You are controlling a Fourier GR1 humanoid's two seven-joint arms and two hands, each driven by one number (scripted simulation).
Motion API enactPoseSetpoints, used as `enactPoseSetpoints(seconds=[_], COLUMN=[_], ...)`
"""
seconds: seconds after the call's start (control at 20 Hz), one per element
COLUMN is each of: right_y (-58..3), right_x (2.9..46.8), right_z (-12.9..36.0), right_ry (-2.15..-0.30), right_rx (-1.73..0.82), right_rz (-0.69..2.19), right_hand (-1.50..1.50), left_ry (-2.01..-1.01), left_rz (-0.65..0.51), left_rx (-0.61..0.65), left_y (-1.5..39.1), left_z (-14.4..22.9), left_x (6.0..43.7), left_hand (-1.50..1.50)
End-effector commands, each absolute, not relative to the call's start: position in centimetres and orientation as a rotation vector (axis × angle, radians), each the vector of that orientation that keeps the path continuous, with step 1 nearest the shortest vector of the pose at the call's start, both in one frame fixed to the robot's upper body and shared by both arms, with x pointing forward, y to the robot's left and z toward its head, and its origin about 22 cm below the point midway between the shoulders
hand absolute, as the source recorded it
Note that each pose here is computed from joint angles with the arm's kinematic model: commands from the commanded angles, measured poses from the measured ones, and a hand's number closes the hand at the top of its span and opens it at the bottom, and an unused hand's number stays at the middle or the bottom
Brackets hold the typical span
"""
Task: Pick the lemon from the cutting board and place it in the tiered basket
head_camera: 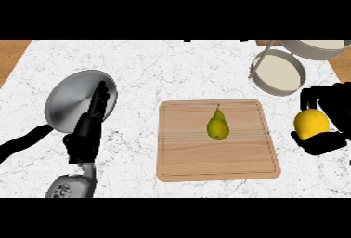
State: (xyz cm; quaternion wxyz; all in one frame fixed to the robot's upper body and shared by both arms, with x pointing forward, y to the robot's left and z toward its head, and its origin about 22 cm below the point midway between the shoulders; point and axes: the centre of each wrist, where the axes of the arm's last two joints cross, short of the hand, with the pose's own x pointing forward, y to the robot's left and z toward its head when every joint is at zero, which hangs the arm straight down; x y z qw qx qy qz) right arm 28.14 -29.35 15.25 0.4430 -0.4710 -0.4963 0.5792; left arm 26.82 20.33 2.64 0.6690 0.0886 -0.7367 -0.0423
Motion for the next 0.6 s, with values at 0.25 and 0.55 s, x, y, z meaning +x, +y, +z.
enactPoseSetpoints(seconds=[0.25, 0.55], right_y=[-32.3, -32.4], right_x=[26.5, 28.2], right_z=[27.7, 32.1], right_ry=[-1.371, -1.407], right_rx=[-1.192, -1.103], right_rz=[1.232, 1.122], right_hand=[1.50, 1.50], left_ry=[-1.669, -1.666], left_rz=[-0.118, -0.099], left_rx=[0.207, 0.194], left_y=[22.2, 19.2], left_z=[3.1, 3.0], left_x=[27.2, 26.8], left_hand=[0.00, 0.00])
